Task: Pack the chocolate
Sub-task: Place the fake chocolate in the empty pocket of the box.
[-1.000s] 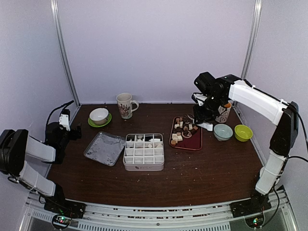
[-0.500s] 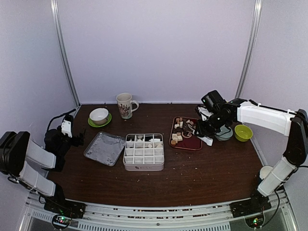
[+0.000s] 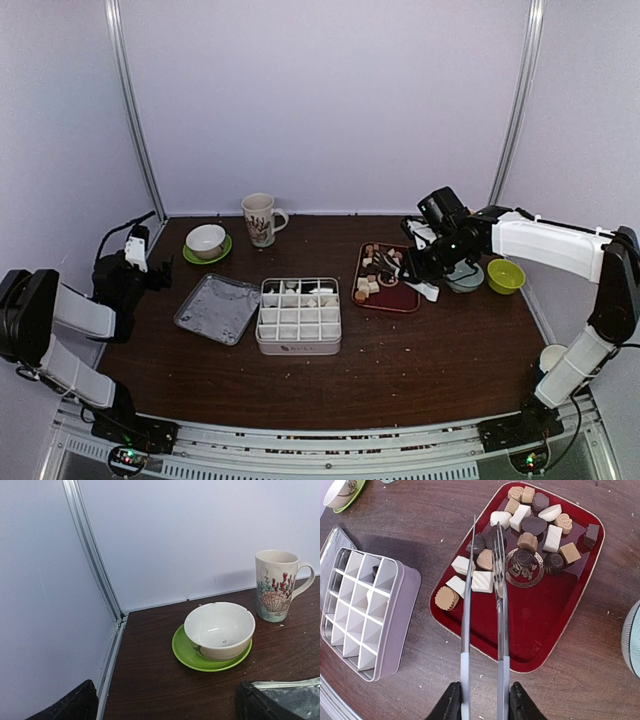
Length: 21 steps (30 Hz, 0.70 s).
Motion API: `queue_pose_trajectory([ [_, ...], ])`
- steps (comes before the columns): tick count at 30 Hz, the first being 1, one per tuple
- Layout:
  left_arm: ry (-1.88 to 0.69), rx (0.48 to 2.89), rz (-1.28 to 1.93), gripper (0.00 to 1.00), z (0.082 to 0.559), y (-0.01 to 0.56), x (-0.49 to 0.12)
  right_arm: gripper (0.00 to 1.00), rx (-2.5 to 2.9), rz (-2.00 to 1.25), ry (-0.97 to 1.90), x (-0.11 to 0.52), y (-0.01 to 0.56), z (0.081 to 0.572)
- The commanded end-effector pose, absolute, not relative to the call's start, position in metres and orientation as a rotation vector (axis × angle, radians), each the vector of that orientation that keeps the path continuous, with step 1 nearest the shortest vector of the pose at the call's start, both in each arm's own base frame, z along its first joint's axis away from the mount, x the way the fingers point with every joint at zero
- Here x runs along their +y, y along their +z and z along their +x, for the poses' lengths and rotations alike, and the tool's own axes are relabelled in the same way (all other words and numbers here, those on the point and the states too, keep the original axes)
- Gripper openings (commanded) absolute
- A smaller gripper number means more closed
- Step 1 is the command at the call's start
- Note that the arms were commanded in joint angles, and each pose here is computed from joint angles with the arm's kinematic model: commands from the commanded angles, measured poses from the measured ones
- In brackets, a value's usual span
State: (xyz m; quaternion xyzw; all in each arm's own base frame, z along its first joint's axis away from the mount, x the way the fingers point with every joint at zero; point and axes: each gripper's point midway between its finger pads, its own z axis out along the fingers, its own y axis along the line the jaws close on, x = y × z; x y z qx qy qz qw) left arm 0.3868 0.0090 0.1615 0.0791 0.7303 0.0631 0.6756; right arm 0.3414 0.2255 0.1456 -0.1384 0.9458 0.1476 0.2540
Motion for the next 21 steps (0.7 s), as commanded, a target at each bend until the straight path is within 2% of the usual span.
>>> queue_pose_trajectory([
  [1, 0.174, 1.648, 0.113, 0.98, 0.391, 0.165, 0.021, 0.32, 2.563, -0.424, 0.378, 0.231, 0.146, 0.348],
  [12, 0.173, 1.651, 0.114, 0.98, 0.391, 0.164, 0.021, 0.35, 2.622, -0.501, 0.278, 0.224, 0.121, 0.342],
  [21, 0.172, 1.651, 0.113, 0.98, 0.391, 0.164, 0.021, 0.39, 2.631, -0.554, 0.316, 0.235, 0.113, 0.330],
])
